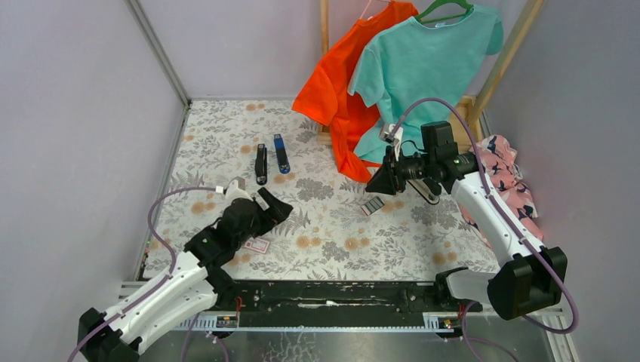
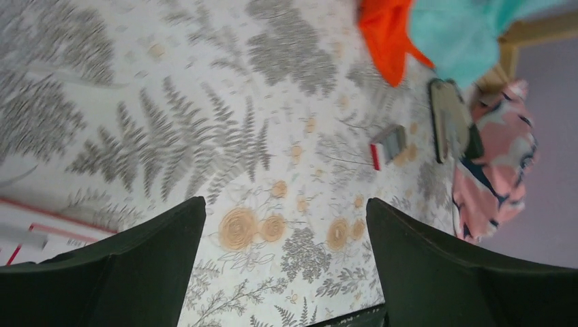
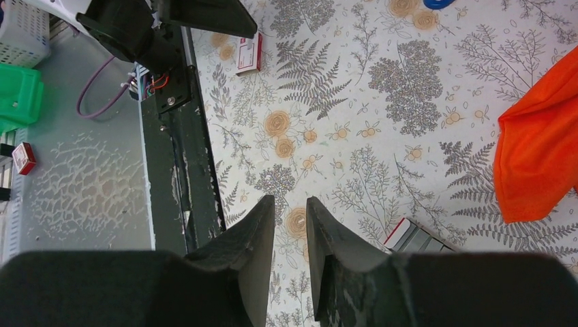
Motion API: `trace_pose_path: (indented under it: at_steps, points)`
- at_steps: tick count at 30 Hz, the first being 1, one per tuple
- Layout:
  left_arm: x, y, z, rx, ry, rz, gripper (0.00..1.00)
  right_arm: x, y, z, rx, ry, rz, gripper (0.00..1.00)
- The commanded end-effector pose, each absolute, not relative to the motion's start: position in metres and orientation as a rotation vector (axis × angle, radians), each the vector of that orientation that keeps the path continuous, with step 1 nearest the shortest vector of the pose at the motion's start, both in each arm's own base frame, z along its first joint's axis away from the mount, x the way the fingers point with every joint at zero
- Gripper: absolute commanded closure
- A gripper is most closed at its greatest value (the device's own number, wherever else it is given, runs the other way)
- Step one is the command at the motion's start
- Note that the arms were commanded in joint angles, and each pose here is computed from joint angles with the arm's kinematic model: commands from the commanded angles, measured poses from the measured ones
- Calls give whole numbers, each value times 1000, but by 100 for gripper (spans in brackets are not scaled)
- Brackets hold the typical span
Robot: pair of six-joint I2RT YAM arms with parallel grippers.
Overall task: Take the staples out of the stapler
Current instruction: Close the staple box with the staple.
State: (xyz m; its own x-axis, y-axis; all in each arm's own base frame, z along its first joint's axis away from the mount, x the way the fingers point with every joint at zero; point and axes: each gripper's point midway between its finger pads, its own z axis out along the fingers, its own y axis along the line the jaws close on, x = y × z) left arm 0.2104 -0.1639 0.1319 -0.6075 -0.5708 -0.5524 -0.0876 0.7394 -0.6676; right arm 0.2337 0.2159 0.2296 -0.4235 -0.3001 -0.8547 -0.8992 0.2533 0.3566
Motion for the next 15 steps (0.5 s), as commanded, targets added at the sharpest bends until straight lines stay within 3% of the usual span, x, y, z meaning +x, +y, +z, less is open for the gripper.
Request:
trace_pose_path:
  at_steps: [1,5,10,15]
  points:
    - [201,-134,93,-862,2228,-578,6,235,215,248,-1119,1803,1119,68]
    - [182,-104,57,-1078,2302,-294,17,236,216,245,-1110,1814,1132,68]
    - [168,-78,40,-1138,2370,59,15,240,215,240,-1101,1843,1122,68]
    - [168,-76,53,-1111,2370,99,12,241,216,235,-1094,1856,1134,68]
